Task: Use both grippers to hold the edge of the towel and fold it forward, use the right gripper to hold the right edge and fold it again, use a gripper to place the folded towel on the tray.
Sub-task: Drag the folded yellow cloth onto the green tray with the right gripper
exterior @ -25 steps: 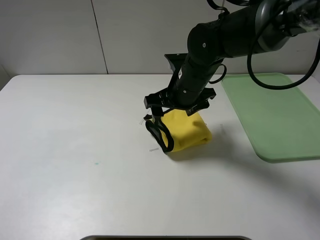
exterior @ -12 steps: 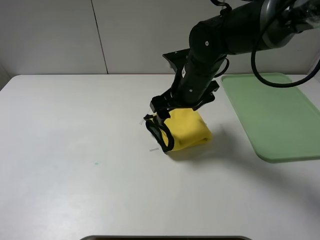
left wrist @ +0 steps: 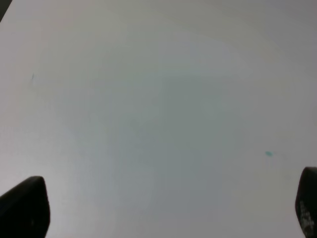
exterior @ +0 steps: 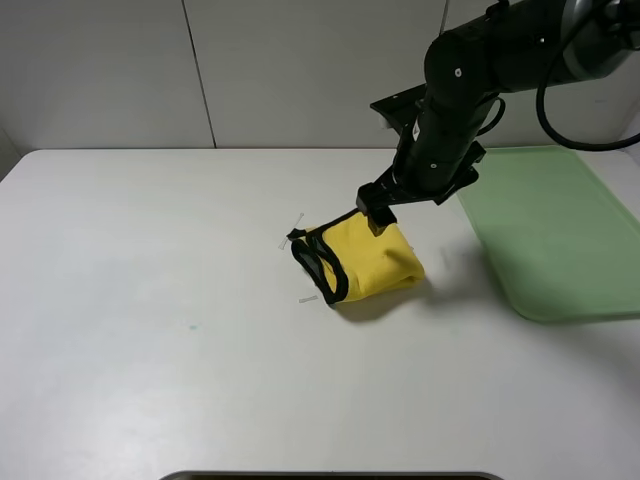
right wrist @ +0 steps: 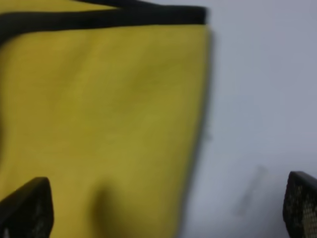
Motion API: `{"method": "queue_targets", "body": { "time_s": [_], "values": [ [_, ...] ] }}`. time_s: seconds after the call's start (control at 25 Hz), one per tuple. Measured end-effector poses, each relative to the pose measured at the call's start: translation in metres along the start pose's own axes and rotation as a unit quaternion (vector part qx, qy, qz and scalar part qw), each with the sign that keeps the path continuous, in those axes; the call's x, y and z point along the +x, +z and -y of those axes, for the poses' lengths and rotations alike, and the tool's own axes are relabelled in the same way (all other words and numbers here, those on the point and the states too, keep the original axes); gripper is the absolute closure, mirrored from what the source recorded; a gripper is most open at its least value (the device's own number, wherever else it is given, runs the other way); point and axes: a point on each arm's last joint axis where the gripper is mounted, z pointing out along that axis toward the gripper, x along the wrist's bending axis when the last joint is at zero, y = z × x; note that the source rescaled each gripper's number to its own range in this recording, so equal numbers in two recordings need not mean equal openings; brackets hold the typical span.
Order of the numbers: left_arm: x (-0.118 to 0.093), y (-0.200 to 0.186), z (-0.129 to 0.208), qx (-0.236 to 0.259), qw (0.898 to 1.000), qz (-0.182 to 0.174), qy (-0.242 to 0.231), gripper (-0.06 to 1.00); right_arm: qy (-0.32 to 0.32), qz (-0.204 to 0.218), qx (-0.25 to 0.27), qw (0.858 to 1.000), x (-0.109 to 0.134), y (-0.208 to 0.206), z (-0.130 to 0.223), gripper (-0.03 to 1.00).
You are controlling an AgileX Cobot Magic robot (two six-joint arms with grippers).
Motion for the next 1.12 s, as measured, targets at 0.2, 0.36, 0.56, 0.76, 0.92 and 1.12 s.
{"method": "queue_targets", "body": {
  "time_s": [0.2, 0.36, 0.56, 0.76, 0.92, 1.12],
  "values": [
    [0.0, 0.0, 0.0, 0.0, 1.0, 0.0, 0.0, -0.06, -0.006, -0.003, -0.006, 1.0, -0.01, 0.007, -0.001, -0.03],
    [0.0, 0.0, 0.0, 0.0, 1.0, 0.0, 0.0, -0.06, -0.002, -0.002, 0.008, 1.0, -0.019, 0.027, 0.002, -0.03],
    [0.0, 0.0, 0.0, 0.0, 1.0, 0.0, 0.0, -0.06, 0.001, -0.001, 0.013, 1.0, -0.022, 0.043, 0.004, -0.03],
    [0.0, 0.0, 0.0, 0.0, 1.0, 0.0, 0.0, -0.06, 0.001, -0.003, 0.015, 1.0, -0.021, 0.055, 0.005, -0.03],
    [0.0, 0.0, 0.0, 0.0, 1.0, 0.0, 0.0, -0.06, -0.001, -0.005, 0.01, 1.0, -0.02, 0.062, 0.005, -0.03],
    [0.0, 0.0, 0.0, 0.0, 1.0, 0.0, 0.0, -0.06, -0.002, -0.007, 0.008, 1.0, -0.019, 0.073, 0.005, -0.03]
  ]
}}
